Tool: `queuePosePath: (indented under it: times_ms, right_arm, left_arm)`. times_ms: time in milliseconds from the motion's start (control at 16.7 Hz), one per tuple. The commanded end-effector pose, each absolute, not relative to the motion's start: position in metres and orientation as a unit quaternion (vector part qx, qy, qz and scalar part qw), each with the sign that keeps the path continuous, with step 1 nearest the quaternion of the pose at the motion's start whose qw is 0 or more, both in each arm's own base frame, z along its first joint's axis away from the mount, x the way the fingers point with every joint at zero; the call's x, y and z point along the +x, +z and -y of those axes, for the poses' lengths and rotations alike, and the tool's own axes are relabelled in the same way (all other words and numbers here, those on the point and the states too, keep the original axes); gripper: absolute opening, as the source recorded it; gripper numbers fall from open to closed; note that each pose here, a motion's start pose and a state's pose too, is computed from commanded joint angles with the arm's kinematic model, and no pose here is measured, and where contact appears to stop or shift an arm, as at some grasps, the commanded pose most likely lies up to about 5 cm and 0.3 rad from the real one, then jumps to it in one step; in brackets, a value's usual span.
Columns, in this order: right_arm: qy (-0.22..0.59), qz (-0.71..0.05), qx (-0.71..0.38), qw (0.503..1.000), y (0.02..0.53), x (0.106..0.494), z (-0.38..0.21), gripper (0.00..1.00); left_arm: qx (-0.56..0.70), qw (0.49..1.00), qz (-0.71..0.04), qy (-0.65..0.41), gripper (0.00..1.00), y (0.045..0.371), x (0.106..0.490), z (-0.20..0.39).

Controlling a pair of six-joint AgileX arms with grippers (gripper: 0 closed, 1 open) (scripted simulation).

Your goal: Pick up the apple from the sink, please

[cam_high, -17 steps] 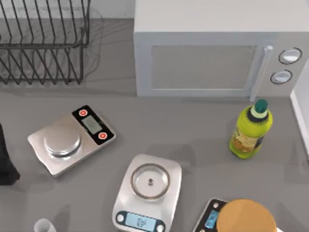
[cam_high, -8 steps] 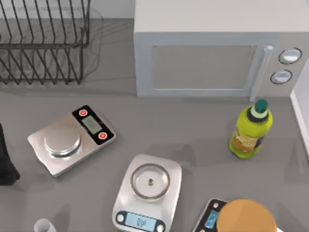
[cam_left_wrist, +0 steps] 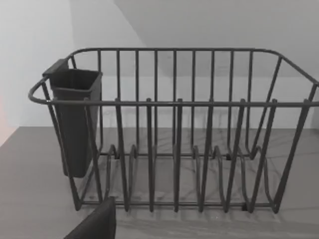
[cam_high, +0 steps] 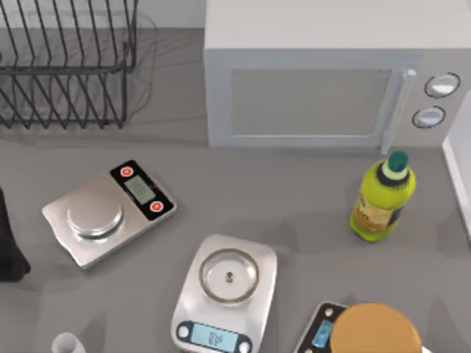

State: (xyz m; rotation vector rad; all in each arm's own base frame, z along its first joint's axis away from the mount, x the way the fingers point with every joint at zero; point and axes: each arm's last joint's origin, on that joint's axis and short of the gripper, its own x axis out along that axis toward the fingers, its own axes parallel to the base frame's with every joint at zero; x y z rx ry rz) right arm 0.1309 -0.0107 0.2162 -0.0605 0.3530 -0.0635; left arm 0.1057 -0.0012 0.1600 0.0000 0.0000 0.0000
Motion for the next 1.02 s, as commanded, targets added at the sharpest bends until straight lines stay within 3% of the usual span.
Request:
queuePosePath:
  times_ms: [420,720,1020]
  right_arm:
    - [-0.044,-0.442,-0.04,0.895,0.245,0.228,0.042,1.0]
    - [-0.028,-0.603,-0.022,0.797,0.212,0.306,0.078,1.0]
    - [-0.008,-0.692,-0.001,0.722,0.169,0.347,0.105,1.0]
  left_arm:
    - [0.0,1.0,0.0,0.0,1.0,0.16,0.106,0.001]
    - [0.0,1.0,0.0,0.0,1.0,0.16,0.106,0.001]
    - [0.0,1.0,0.0,0.0,1.0,0.16,0.106,0.001]
